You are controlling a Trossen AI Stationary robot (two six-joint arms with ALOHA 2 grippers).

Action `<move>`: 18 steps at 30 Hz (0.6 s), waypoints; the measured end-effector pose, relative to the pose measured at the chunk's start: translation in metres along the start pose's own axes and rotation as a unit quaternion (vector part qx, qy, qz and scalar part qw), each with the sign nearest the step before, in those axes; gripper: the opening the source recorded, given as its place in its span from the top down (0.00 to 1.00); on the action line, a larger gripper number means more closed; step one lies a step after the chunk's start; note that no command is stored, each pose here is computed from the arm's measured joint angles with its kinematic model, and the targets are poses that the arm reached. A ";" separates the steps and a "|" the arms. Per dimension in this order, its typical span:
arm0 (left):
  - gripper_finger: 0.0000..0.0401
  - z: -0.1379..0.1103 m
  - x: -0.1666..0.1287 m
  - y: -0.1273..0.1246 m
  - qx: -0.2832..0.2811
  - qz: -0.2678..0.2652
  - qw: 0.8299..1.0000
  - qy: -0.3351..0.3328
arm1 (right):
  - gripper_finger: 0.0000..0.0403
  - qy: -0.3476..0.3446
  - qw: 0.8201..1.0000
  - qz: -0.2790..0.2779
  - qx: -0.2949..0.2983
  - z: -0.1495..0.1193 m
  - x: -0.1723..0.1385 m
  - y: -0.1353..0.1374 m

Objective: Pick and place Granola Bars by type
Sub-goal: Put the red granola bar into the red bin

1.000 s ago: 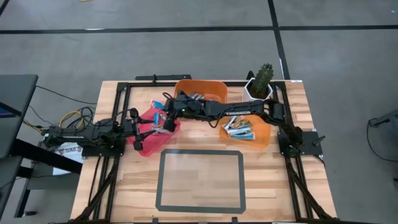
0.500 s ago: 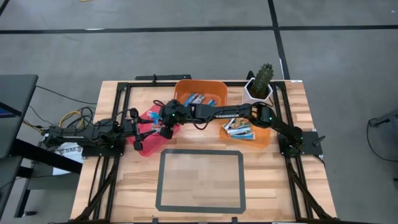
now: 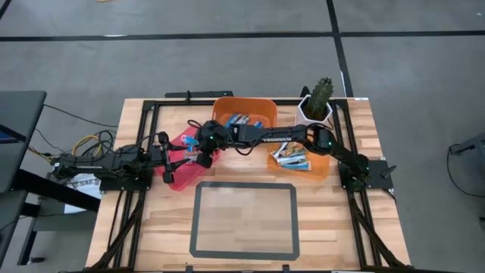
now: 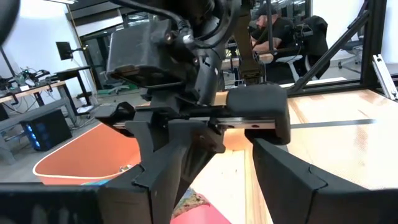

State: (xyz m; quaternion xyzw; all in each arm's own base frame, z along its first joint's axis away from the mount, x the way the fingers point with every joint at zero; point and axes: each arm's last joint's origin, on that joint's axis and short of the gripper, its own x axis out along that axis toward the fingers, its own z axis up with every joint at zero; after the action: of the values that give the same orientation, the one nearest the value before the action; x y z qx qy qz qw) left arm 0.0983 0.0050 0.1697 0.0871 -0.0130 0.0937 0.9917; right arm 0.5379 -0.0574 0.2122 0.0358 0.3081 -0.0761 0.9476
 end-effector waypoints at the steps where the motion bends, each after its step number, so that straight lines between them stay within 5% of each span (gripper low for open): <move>1: 0.52 0.000 0.000 0.000 0.000 0.000 1.000 0.000 | 0.91 0.002 1.000 -0.001 0.001 0.000 0.000 -0.001; 18: 0.52 0.000 0.000 0.000 0.000 0.000 1.000 0.000 | 0.83 0.006 1.000 -0.006 0.001 -0.001 0.000 -0.002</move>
State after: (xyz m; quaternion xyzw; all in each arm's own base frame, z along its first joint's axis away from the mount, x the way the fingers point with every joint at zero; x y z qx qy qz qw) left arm 0.0984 0.0050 0.1697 0.0871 -0.0130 0.0937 0.9917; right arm 0.5369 -0.0593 0.2111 0.0349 0.3141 -0.0821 0.9452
